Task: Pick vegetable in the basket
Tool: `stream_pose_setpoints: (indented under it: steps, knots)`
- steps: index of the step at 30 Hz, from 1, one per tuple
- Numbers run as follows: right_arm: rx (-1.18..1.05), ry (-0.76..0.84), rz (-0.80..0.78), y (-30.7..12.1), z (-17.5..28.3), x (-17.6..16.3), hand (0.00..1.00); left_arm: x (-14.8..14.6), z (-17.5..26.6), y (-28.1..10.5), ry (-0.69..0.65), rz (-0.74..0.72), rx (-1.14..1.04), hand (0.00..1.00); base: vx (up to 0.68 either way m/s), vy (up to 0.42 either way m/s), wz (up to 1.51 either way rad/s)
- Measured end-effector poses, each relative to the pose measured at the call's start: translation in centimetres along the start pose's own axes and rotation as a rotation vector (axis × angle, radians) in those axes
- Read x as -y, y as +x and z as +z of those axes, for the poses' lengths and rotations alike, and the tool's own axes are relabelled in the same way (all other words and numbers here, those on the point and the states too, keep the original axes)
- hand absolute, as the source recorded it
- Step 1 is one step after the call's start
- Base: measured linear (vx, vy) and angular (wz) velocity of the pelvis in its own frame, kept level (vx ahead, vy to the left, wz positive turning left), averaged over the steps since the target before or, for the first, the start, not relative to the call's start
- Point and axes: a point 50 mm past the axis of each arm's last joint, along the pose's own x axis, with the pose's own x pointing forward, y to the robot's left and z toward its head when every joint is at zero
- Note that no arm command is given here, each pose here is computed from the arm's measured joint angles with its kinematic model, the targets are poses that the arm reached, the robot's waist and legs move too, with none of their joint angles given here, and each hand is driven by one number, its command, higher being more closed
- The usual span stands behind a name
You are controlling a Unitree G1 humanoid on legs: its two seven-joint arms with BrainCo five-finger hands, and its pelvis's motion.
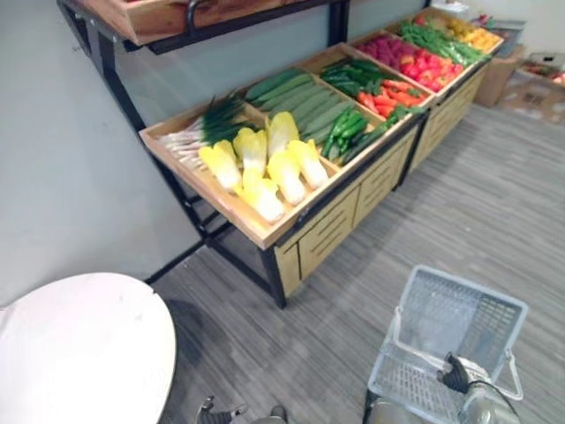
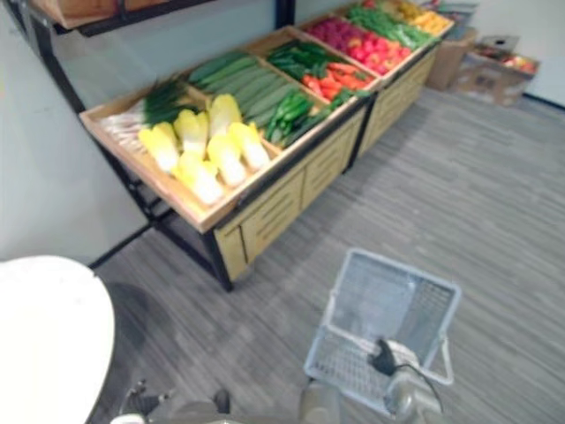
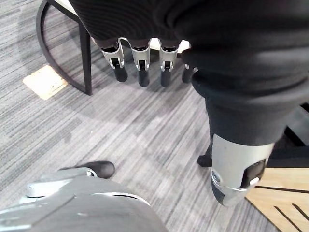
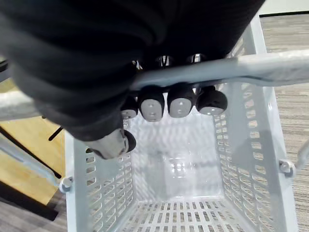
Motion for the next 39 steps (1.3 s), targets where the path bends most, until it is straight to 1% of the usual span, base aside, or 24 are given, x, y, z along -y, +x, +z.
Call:
stream_pose_setpoints:
  steps: [3,6,9,14,16,20,23,26,28,32,36,38,39]
  knots:
    - [-0.035,-0.005,0.022,-0.5,-1.0,-0.4,1.00,0.9,-0.3,-0.3,-0.016,-0.019,-0.010,0.00,0.32,-0.248,0.25]
    - [-0.075,0.002,0.050,-1.5,-2.5,-1.1,1.00,0.5,0.2,-0.1,-0.019,-0.010,0.006,0.00,0.55,-0.414,0.24]
    - [-0.078,0.000,0.037,-1.3,-2.6,-0.7,1.00,0.5,0.5,0.0,-0.020,-0.009,0.018,0.00,0.21,-0.057,-0.06]
    - [-0.095,0.012,0.039,-1.7,-3.1,-0.9,1.00,1.1,0.4,-0.2,-0.009,-0.029,0.021,0.00,0.15,0.102,0.15]
    - [-0.093,0.016,0.050,-1.9,-3.1,-1.3,1.00,1.3,-0.2,-0.5,0.025,-0.041,0.011,0.00,0.21,0.199,-0.07]
    - [-0.061,0.025,0.059,-1.9,-2.4,-1.7,1.00,-0.4,-0.2,-0.1,0.046,0.004,0.013,0.00,0.21,0.133,-0.08]
    - [-0.037,0.023,0.033,-1.1,-1.5,-1.0,1.00,-0.3,-0.6,-0.1,0.052,0.002,-0.010,0.00,0.26,0.155,-0.23]
    - [-0.028,0.013,0.063,-1.5,-1.4,-1.9,1.00,-0.5,0.1,0.1,0.089,-0.006,0.018,0.00,0.28,0.100,0.33]
    - [-0.024,0.032,0.079,-1.7,-1.0,-2.6,1.00,-0.7,0.4,0.2,0.089,-0.001,0.030,0.00,0.26,-0.004,0.54]
    - [-0.022,0.037,0.073,-1.3,-0.7,-2.4,1.00,-0.6,1.0,0.4,0.078,0.000,0.042,0.00,0.23,-0.121,0.49]
    - [-0.034,0.048,0.068,-0.8,-0.6,-2.1,1.00,-0.5,1.2,0.4,0.076,0.000,0.048,0.00,0.17,-0.348,0.47]
    - [-0.064,0.072,0.080,-1.3,-1.1,-2.9,1.00,-1.5,1.4,0.6,0.090,0.022,0.056,0.00,0.14,-0.532,0.85]
    - [-0.094,0.080,0.090,-1.5,-1.6,-3.2,1.00,-1.5,1.1,0.6,0.089,0.025,0.042,0.00,0.13,-0.423,0.66]
